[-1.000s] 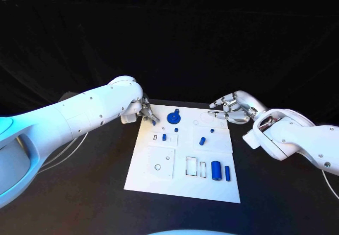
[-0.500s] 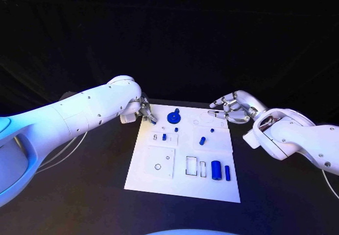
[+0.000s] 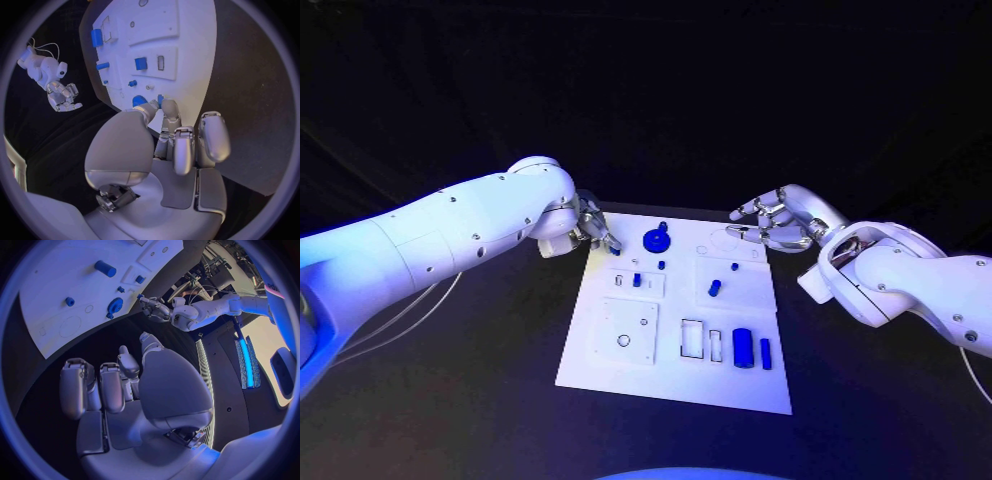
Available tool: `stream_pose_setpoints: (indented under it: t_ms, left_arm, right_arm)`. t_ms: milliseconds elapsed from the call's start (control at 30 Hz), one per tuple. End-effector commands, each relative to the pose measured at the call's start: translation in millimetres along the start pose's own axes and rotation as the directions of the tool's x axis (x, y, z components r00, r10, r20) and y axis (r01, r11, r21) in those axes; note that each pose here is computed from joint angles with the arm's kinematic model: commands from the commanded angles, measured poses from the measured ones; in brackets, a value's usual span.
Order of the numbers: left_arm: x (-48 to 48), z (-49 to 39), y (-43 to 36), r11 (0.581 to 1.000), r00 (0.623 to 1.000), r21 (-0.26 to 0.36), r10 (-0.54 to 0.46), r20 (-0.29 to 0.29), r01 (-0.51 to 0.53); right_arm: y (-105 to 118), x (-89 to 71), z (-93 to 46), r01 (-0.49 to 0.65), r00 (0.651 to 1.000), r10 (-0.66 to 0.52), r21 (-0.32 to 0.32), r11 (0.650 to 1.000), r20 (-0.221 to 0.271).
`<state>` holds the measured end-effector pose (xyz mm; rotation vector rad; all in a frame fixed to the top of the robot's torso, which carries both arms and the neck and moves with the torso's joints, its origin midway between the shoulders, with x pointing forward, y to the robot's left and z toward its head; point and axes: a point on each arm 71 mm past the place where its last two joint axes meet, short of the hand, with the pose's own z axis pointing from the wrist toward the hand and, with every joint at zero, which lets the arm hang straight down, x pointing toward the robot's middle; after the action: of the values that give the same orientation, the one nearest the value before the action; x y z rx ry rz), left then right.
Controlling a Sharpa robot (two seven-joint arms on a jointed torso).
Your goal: Assemble the parts on the task board
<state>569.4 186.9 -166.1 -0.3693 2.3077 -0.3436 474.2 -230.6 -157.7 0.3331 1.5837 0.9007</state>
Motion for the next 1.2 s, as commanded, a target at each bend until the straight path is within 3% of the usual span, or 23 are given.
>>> stream_pose_setpoints:
  t_ms: [33,200,400,867,1200]
  left_arm:
    - [3.9,-6.5,-3.0,0.996,0.997,0.036,-0.082,-0.008,0.082]
    - [9.7,-15.2,-1.4,0.995,0.997,0.058,-0.076,0.004,0.076]
    - [20.8,-18.2,3.6,0.997,0.999,0.067,-0.027,0.034,0.025]
    - [43.4,-15.2,8.8,0.996,0.997,0.058,0.072,0.035,-0.074]
    - [49.3,-14.1,7.5,0.992,0.993,0.048,0.116,0.033,-0.117]
  right_arm:
    - [-0.1,1.1,-0.2,0.005,1.000,-0.005,-0.005,1.000,-0.015]
    - [-1.1,1.4,-0.4,0.003,1.000,-0.003,-0.002,1.000,-0.016]
    - [-2.1,1.5,-1.0,0.000,1.000,0.000,0.002,1.000,-0.016]
    - [-3.8,3.0,-2.2,-0.003,1.000,0.003,0.005,1.000,-0.019]
    - [-4.3,3.9,-2.5,-0.004,1.000,0.004,0.006,1.000,-0.021]
